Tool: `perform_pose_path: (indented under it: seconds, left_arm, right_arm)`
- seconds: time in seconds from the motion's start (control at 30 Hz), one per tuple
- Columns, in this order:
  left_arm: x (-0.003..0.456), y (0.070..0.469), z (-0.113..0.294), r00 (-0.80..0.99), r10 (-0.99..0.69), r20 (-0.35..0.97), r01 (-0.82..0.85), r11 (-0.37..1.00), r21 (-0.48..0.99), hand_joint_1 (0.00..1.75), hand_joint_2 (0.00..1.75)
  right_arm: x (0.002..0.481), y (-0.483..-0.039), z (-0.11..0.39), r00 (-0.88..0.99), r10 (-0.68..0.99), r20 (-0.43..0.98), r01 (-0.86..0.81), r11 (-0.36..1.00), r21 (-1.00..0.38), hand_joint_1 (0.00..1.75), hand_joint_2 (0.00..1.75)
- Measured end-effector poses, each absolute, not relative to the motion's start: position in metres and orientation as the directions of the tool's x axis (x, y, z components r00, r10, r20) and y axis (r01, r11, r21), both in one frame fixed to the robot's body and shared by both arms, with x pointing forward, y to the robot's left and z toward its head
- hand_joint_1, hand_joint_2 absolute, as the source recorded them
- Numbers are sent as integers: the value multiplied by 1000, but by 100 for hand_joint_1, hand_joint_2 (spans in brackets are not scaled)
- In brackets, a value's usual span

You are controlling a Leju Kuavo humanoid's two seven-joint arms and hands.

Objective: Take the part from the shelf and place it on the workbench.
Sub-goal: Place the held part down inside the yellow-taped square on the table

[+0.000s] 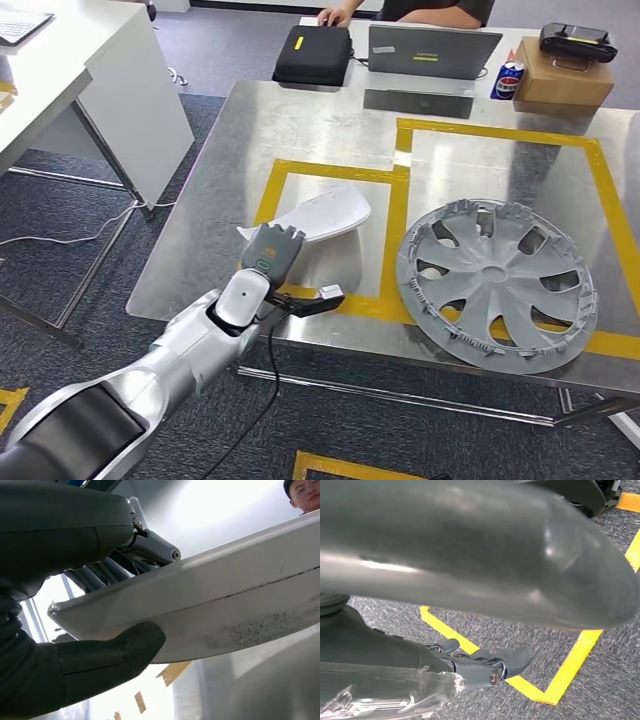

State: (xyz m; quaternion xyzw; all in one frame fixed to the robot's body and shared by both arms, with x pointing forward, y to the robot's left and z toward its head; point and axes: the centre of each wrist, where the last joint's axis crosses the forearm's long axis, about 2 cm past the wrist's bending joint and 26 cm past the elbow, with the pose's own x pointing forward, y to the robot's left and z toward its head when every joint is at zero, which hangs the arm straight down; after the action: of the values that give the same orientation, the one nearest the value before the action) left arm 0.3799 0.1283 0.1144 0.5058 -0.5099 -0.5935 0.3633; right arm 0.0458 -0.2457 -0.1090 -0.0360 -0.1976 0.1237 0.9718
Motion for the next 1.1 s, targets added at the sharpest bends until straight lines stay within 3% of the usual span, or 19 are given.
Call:
perform_pose_path:
  seconds: [0.27,0.4,1.1]
  left_arm:
    - [378,130,108,-231,-938,-260,-28,-260,965,175,175]
    - [378,131,107,-232,-935,-268,-19,-272,962,0,175]
    - [377,133,104,-238,-935,-262,-49,-258,965,0,175]
  right_arm:
    - [46,-246,-109,889,258,378,-231,966,-114,0,0]
    - [47,-245,-109,887,261,380,-235,965,-115,0,0]
    - [47,-245,-109,887,264,378,-239,964,-113,0,0]
